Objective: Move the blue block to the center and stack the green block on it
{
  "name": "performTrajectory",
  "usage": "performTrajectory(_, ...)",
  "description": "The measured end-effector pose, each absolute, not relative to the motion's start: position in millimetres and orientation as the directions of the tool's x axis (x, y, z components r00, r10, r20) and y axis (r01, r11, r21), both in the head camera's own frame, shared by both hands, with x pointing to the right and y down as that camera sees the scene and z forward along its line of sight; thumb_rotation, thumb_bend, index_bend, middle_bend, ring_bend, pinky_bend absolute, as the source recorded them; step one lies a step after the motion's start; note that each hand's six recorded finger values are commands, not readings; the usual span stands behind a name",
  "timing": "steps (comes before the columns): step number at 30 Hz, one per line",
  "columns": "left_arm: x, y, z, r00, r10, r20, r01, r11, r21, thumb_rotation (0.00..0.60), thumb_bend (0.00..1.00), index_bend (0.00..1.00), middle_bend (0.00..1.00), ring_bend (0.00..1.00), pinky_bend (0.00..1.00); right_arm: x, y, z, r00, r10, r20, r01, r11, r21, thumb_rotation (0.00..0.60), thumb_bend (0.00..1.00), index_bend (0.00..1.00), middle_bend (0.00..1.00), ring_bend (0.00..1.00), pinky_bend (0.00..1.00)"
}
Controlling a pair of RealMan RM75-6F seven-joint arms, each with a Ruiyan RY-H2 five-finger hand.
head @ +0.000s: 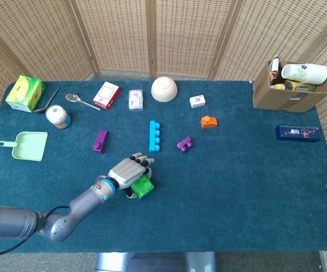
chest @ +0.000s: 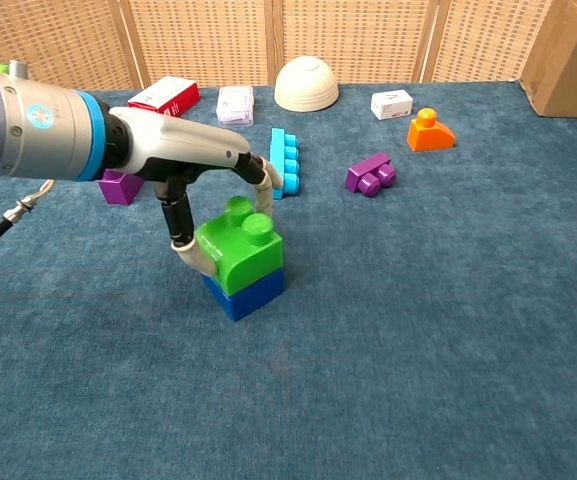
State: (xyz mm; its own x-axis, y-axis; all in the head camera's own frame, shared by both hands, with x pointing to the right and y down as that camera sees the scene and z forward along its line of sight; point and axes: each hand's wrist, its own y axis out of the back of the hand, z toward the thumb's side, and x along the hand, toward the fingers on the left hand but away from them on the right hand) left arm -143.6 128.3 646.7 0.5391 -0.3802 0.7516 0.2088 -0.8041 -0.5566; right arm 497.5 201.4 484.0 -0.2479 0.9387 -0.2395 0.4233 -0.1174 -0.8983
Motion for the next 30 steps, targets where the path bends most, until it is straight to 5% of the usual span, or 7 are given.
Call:
performTrajectory(5, -146.9, 126.7, 642.8, 0.544, -0.384, 0.746, 0.192, -0.809, -0.556, 0.6, 0.24, 0.1, 0.0, 0.0, 0.0, 495.8, 201.0, 483.5, -0.245, 0.939, -0.24, 0.427, -0.118, -0.897, 0.494, 0.24, 0.19, 0.14, 0.0, 0.0)
performTrajectory(13, -150.5, 120.4, 631.5, 0.569, -0.389, 0.725, 0.16, -0.812, -0.562, 0.571, 0.24, 0.08, 0.0, 0.0, 0.0, 493.7, 200.2, 482.6, -0.244, 0.94, -0.24, 0.427, -0.118, -0.897, 0.493, 0.24, 0.19, 0.14, 0.0, 0.0)
performTrajectory(17, -153.3, 117.7, 622.7, 0.596, -0.389, 0.703, 0.138, -0.813, -0.566, 0.439, 0.24, 0.11, 0.0, 0.0, 0.0, 492.0, 198.8, 483.0, -0.24, 0.941, -0.24, 0.426, -0.12, -0.897, 0.493, 0.24, 0.19, 0.14, 0.0, 0.0)
performTrajectory(22, -159.9, 116.0, 612.0, 0.64, -0.4, 0.657, 0.126, -0.788, -0.603, 0.15, 0.24, 0.16, 0.02, 0.0, 0.0, 488.6, 196.5, 484.8, -0.234, 0.942, -0.243, 0.427, -0.125, -0.896, 0.496, 0.24, 0.19, 0.14, 0.0, 0.0)
performTrajectory(30, -179.9, 125.1, 610.9, 0.7, -0.419, 0.578, 0.12, -0.729, -0.674, 0.033, 0.23, 0.16, 0.02, 0.0, 0.0, 482.0, 193.8, 488.1, -0.225, 0.942, -0.247, 0.426, -0.133, -0.895, 0.495, 0.24, 0.19, 0.14, 0.0, 0.0)
